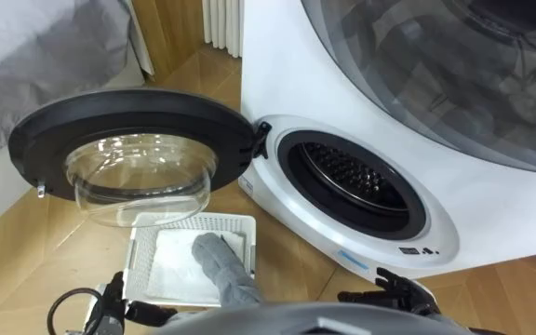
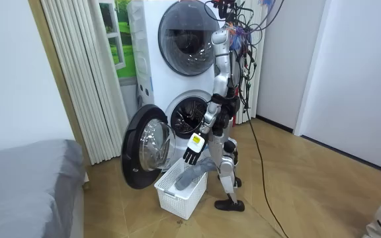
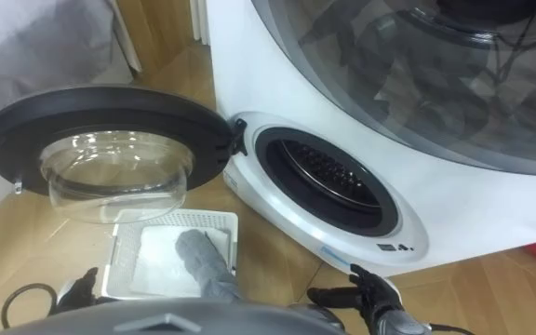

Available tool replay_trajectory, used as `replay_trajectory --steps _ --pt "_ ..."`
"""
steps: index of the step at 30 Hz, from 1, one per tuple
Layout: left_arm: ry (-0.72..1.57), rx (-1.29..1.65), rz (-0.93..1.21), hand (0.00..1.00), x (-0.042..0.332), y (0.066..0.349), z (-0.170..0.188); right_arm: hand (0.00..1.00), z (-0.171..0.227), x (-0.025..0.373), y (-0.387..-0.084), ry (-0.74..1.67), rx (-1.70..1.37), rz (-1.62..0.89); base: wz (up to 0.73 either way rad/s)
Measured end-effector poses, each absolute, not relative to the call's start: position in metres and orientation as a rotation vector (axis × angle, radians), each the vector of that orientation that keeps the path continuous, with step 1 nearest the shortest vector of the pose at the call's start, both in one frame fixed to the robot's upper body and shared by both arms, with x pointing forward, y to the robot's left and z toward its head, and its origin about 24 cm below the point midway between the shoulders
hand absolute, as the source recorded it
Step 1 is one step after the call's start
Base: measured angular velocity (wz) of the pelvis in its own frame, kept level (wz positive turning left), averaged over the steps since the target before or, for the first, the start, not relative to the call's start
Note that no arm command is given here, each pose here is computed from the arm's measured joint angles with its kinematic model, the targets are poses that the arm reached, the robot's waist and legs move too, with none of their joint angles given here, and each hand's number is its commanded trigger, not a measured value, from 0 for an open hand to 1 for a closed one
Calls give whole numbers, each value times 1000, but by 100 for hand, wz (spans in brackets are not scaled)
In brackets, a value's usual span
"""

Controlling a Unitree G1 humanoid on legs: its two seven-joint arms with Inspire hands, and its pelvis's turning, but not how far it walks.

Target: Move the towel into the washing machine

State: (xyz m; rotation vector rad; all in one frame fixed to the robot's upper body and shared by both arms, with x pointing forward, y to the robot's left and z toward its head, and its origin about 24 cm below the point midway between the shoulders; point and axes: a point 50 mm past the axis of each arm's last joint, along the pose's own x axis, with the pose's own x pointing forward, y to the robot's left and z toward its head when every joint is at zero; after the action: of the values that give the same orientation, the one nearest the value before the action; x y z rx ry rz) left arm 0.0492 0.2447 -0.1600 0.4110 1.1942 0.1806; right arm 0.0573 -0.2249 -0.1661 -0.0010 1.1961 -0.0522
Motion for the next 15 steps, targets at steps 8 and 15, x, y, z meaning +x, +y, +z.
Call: replay_trajectory --steps 8,15 --pt "1188 418 173 0 51 244 -160 0 -166 60 -225 1190 -2 -50 0" --pt "1167 449 145 0 59 243 -159 0 -165 68 -224 1173 -8 -39 0"
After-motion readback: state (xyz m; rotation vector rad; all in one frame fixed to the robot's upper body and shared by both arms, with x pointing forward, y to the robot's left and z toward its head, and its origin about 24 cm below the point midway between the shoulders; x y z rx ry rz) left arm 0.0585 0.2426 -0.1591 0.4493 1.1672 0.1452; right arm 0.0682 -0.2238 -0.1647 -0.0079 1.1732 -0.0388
